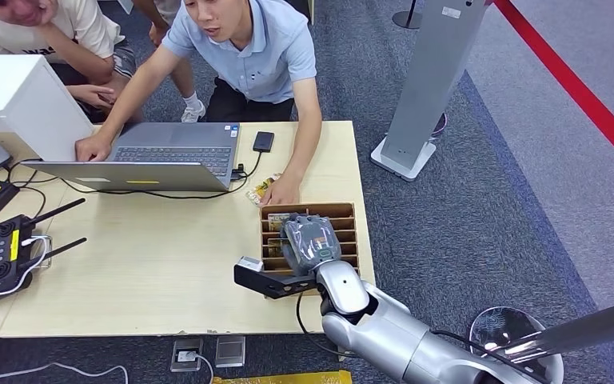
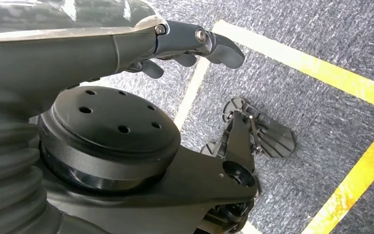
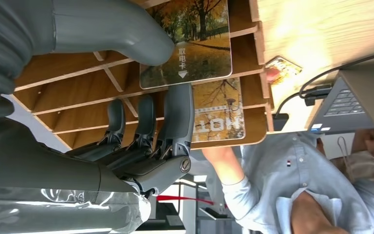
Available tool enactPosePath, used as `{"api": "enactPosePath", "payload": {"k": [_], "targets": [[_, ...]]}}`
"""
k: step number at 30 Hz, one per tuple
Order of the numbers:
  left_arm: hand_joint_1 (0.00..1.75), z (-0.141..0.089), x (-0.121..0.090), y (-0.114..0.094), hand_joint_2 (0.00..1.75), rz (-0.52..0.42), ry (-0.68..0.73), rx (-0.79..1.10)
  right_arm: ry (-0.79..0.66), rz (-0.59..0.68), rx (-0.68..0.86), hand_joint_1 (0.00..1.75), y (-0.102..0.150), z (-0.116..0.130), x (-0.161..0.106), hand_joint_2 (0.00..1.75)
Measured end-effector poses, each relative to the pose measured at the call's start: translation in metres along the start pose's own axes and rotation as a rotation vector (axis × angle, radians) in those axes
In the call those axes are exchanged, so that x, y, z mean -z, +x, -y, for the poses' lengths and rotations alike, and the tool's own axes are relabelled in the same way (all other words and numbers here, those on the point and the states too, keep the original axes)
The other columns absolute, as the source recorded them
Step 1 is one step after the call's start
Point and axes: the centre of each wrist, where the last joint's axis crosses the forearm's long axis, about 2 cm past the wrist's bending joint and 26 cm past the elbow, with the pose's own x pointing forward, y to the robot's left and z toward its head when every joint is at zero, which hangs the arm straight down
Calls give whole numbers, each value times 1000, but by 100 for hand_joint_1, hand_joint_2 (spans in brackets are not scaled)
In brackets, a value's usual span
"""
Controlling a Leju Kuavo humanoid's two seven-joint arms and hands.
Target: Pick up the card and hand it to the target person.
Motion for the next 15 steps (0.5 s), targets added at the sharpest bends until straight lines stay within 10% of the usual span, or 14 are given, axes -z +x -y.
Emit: {"api": "enactPosePath", "payload": {"k": [10,15], "targets": [[0,0,0,0,175,-5,0,-5,-7,5,-11,109,-1,-1,-2,175],[0,0,0,0,175,-5,0,-5,-13,8,-9,163,-2,-1,-2,175]]}}
